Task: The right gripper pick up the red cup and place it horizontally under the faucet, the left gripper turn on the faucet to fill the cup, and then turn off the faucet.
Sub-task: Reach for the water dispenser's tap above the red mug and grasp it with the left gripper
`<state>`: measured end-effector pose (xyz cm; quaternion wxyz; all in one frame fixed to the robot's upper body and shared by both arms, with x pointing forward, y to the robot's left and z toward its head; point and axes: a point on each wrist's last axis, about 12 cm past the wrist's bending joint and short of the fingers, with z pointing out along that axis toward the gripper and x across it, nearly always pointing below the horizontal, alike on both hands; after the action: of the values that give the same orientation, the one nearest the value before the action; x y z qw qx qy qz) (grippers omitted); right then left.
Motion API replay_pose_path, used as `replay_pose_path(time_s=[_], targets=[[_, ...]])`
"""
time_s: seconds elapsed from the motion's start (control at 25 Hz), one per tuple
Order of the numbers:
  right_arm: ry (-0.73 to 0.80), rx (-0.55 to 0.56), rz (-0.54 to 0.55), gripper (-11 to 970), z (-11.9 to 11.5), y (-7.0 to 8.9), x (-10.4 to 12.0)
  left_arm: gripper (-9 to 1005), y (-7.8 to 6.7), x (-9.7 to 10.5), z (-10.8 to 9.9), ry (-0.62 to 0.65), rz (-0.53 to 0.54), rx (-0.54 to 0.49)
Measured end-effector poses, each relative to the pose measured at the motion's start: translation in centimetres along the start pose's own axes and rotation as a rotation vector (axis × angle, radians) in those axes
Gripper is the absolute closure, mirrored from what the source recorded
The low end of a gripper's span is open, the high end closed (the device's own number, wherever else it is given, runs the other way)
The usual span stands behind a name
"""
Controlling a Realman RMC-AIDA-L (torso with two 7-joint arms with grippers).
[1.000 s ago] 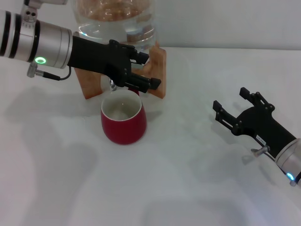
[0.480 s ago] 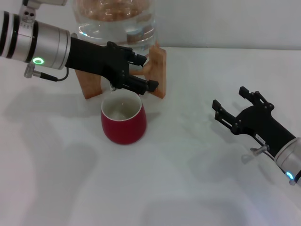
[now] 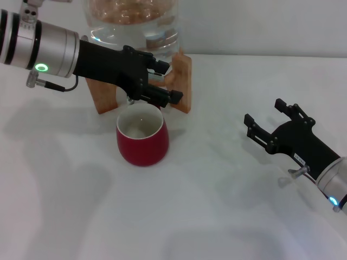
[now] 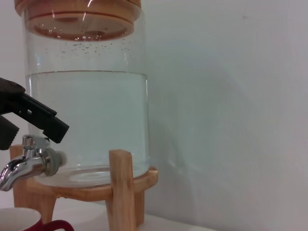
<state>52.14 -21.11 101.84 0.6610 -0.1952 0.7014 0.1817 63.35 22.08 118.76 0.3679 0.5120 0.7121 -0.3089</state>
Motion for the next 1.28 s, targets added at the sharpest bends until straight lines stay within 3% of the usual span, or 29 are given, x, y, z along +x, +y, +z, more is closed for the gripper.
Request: replay_pose_path(time_s=[1.28], targets=[[0.004,0.004,0.003,126,-0.22,-0.02,0.15,110,-0.04,-0.78,-0.20,-0.011,0.028,0.004]])
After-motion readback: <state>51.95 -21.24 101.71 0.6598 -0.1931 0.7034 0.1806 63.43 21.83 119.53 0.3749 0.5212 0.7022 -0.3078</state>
